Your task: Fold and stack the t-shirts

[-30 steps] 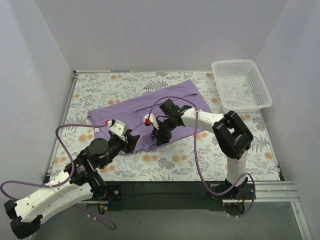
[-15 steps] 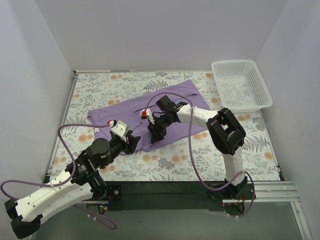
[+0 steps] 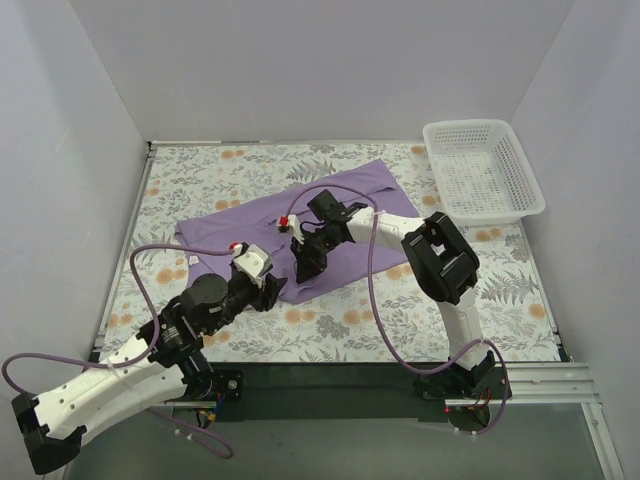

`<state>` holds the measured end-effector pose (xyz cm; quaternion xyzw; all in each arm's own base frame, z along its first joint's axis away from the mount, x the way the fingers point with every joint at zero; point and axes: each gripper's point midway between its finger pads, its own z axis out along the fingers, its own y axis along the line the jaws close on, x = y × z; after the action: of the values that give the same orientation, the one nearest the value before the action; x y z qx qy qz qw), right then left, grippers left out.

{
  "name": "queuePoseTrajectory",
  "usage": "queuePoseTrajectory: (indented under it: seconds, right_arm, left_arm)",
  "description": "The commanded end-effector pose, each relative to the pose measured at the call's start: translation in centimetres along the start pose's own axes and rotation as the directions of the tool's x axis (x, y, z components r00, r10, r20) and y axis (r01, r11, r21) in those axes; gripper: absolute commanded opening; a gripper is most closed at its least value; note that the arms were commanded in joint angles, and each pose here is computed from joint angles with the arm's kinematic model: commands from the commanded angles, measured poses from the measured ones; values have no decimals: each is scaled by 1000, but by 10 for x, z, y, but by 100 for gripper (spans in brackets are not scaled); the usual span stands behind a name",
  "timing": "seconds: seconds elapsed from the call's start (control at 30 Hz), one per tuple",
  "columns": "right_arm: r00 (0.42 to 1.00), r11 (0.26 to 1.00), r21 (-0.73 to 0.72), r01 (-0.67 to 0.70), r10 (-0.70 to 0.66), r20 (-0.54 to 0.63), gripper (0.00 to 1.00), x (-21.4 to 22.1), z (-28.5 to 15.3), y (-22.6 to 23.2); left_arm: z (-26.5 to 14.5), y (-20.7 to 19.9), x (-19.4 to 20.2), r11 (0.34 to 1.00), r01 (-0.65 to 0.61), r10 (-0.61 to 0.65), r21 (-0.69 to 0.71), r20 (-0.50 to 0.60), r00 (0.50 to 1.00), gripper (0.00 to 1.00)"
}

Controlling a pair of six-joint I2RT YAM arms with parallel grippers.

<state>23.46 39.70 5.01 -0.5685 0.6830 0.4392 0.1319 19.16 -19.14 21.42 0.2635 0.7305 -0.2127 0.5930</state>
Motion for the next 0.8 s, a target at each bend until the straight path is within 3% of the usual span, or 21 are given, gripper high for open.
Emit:
queuePoseTrajectory:
  seconds: [0.0, 0.1, 0.3, 0.47, 0.63, 0.77]
  right_arm:
    - [999, 1000, -17, -22, 22, 42, 16, -19, 1, 1]
    - [997, 998, 5, -58, 57, 54, 1, -21, -2, -3]
    - [982, 991, -35, -132, 135, 131, 1, -35, -21, -1]
    - [953, 969, -144, -203, 229, 199, 1, -49, -41, 9]
    - [919, 926, -252, -280, 334, 208, 1, -53, -46, 21]
    - [901, 903, -304, -304, 376, 215, 1, -61, -50, 31]
  left_arm:
    - [7, -8, 16, 994, -93, 95, 62, -42, 995, 45]
    - [9, -8, 19, 989, -129, 133, 74, -48, 990, 45]
    - [13, -18, 28, 965, -213, 220, 150, -31, 975, 45]
    - [14, -35, 58, 880, -370, 388, 297, -4, 921, 44]
    - [27, -27, 72, 813, -508, 525, 284, 17, 851, 44]
    - [41, -9, 76, 784, -591, 600, 190, 8, 800, 44]
